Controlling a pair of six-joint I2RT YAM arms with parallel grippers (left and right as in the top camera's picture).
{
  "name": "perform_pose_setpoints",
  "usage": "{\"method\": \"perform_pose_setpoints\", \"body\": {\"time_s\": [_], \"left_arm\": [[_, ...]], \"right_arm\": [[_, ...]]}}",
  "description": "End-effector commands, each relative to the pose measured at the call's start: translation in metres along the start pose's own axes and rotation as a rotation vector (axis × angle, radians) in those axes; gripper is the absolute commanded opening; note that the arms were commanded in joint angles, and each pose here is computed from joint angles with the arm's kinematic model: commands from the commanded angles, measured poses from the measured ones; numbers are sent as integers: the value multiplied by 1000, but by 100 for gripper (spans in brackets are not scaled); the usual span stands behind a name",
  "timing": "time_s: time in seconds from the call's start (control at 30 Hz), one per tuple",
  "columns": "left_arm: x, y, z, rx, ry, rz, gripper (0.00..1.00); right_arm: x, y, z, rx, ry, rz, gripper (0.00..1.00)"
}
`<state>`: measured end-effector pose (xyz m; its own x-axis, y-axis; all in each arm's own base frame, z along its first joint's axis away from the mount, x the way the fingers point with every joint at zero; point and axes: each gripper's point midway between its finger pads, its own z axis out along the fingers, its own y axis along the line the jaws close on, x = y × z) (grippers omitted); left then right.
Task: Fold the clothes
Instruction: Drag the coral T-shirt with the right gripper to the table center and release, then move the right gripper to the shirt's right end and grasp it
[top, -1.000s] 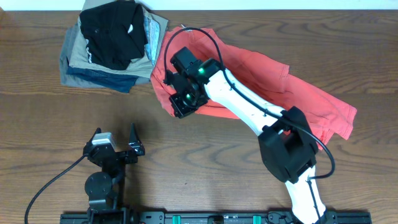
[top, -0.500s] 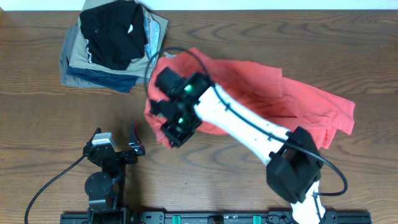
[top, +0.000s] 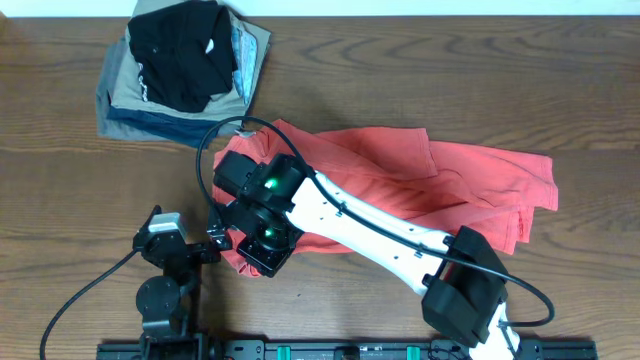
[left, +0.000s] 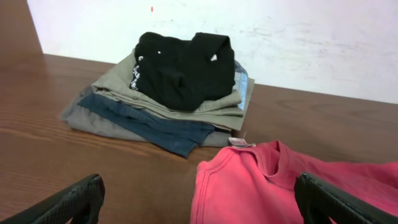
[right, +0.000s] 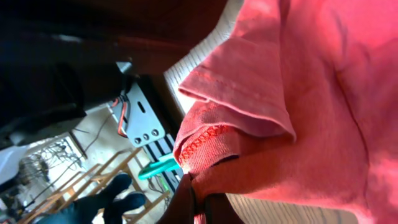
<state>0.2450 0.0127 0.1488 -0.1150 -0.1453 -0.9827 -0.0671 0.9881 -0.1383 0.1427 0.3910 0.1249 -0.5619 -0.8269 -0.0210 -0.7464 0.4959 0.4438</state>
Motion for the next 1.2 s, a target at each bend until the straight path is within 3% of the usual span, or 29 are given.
{"method": "perform_pose_setpoints", "body": {"time_s": [0.0, 0.13, 0.37, 0.43, 0.5, 0.77, 0.9, 1.07, 1.17], "left_arm": [[15, 0, 1, 2, 47, -10, 98], [15, 0, 1, 2, 47, -10, 98], [15, 0, 1, 2, 47, -10, 98], [15, 0, 1, 2, 47, -10, 98], [15, 0, 1, 2, 47, -10, 98], [15, 0, 1, 2, 47, -10, 98], [15, 0, 1, 2, 47, -10, 98], [15, 0, 1, 2, 47, -10, 98], [15, 0, 1, 2, 47, -10, 98]], "right_arm": [[7, -11, 0, 76, 22, 29, 1], [0, -43, -16, 81, -16, 107, 4], [-1, -113, -49, 168, -85, 247, 20], [1, -134, -59, 199, -101, 278, 38], [6, -156, -69, 223, -113, 310, 99], [51, -263, -120, 293, -183, 597, 99], [99, -318, -146, 365, -190, 797, 99], [148, -350, -164, 345, -194, 968, 99], [178, -378, -184, 426, -251, 1147, 99]]}}
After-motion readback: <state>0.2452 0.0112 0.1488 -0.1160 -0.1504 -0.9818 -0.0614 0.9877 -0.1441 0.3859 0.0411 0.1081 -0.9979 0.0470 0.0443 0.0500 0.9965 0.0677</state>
